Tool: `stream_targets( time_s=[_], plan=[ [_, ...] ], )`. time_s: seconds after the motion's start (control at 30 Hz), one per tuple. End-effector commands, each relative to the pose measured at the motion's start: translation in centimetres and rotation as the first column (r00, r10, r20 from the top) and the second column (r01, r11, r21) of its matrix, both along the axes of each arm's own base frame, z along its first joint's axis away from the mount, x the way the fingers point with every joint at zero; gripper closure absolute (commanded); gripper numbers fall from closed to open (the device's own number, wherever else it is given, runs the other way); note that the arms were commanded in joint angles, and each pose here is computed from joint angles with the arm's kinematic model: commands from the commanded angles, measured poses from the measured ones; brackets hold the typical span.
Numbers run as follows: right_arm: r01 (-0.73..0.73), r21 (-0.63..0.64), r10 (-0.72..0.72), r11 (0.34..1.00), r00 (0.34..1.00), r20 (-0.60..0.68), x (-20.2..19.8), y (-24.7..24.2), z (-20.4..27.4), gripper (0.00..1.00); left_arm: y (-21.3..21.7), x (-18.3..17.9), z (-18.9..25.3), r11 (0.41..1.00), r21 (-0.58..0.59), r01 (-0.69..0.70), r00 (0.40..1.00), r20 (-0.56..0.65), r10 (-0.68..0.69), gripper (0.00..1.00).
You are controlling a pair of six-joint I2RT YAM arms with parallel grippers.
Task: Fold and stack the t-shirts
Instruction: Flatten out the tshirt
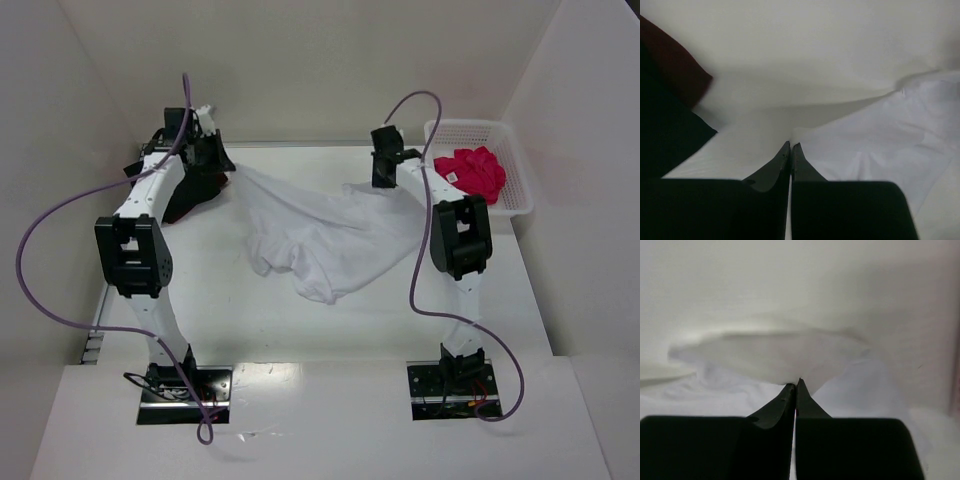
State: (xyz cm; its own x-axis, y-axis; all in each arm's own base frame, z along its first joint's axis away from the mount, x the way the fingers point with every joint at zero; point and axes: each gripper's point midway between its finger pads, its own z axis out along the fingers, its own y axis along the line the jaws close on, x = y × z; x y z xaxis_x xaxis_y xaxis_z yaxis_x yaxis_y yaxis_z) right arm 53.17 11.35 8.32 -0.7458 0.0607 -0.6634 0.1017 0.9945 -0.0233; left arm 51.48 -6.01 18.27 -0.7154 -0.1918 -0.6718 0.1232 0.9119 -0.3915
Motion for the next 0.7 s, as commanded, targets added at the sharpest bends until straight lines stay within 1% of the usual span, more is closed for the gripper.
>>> stream_targets(
  time_s=[0.0, 0.03, 0.07, 0.1, 0.13, 0.23, 0.3, 0.4, 0.43, 0.47, 0.5, 0.57, 0.67],
  plan=[
    [0.053, 0.088, -0.087, 0.995, 0.895, 0.438, 4.2, -3.3, 21.7, 1.00, 2.5, 2.0, 11.3, 0.997, 0.062, -0.035, 0.966, 0.259, 0.018, 1.00],
    [0.046, 0.087, -0.083, 0.995, 0.865, 0.495, 4.2, -3.8, 25.1, 1.00, 2.7, 1.9, 13.4, 0.996, 0.074, -0.041, 0.954, 0.299, 0.017, 1.00],
    [0.034, 0.088, -0.075, 0.996, 0.851, 0.520, 4.2, -3.7, 26.5, 1.00, 2.7, 1.8, 13.8, 0.996, 0.081, -0.039, 0.952, 0.307, 0.012, 1.00],
    [0.028, 0.093, -0.075, 0.995, 0.832, 0.550, 3.7, -3.8, 28.4, 1.00, 2.6, 1.5, 16.1, 0.996, 0.081, -0.039, 0.936, 0.353, 0.008, 1.00],
    [0.014, 0.089, -0.064, 0.996, 0.806, 0.589, 2.8, -4.0, 31.0, 1.00, 2.3, 0.7, 18.8, 0.997, 0.076, -0.027, 0.915, 0.403, -0.006, 1.00],
    [-0.013, 0.109, -0.065, 0.994, 0.731, 0.679, -0.3, -4.4, 37.1, 1.00, 2.1, -1.3, 23.1, 0.996, 0.081, -0.027, 0.877, 0.481, -0.016, 1.00],
    [-0.030, 0.117, -0.061, 0.993, 0.708, 0.704, -1.9, -4.5, 38.4, 1.00, 2.0, -3.0, 25.6, 0.995, 0.090, -0.030, 0.848, 0.529, -0.023, 1.00],
    [-0.103, 0.139, -0.053, 0.985, 0.583, 0.811, -7.4, -4.7, 44.8, 1.00, 2.3, -6.1, 29.7, 0.992, 0.111, -0.061, 0.794, 0.607, -0.019, 1.00],
    [-0.129, 0.142, -0.051, 0.982, 0.539, 0.841, -9.8, -4.8, 47.2, 1.00, 2.7, -6.9, 30.7, 0.989, 0.114, -0.094, 0.780, 0.626, 0.002, 1.00],
    [-0.144, 0.141, -0.046, 0.980, 0.522, 0.852, -10.7, -4.8, 48.0, 1.00, 3.0, -7.8, 32.1, 0.987, 0.114, -0.116, 0.758, 0.652, 0.014, 1.00],
    [-0.165, 0.139, -0.041, 0.976, 0.494, 0.869, -12.2, -4.8, 49.4, 1.00, 3.0, -9.3, 33.8, 0.986, 0.112, -0.125, 0.730, 0.683, 0.015, 1.00],
    [-0.197, 0.133, -0.042, 0.971, 0.406, 0.913, -17.1, -5.5, 52.9, 1.00, 2.8, -13.4, 37.1, 0.985, 0.095, -0.141, 0.669, 0.743, 0.024, 1.00],
    [-0.212, 0.123, -0.039, 0.969, 0.364, 0.930, -21.0, -6.1, 53.9, 1.00, 3.6, -18.7, 39.6, 0.975, 0.049, -0.215, 0.585, 0.806, 0.089, 1.00]
  ],
)
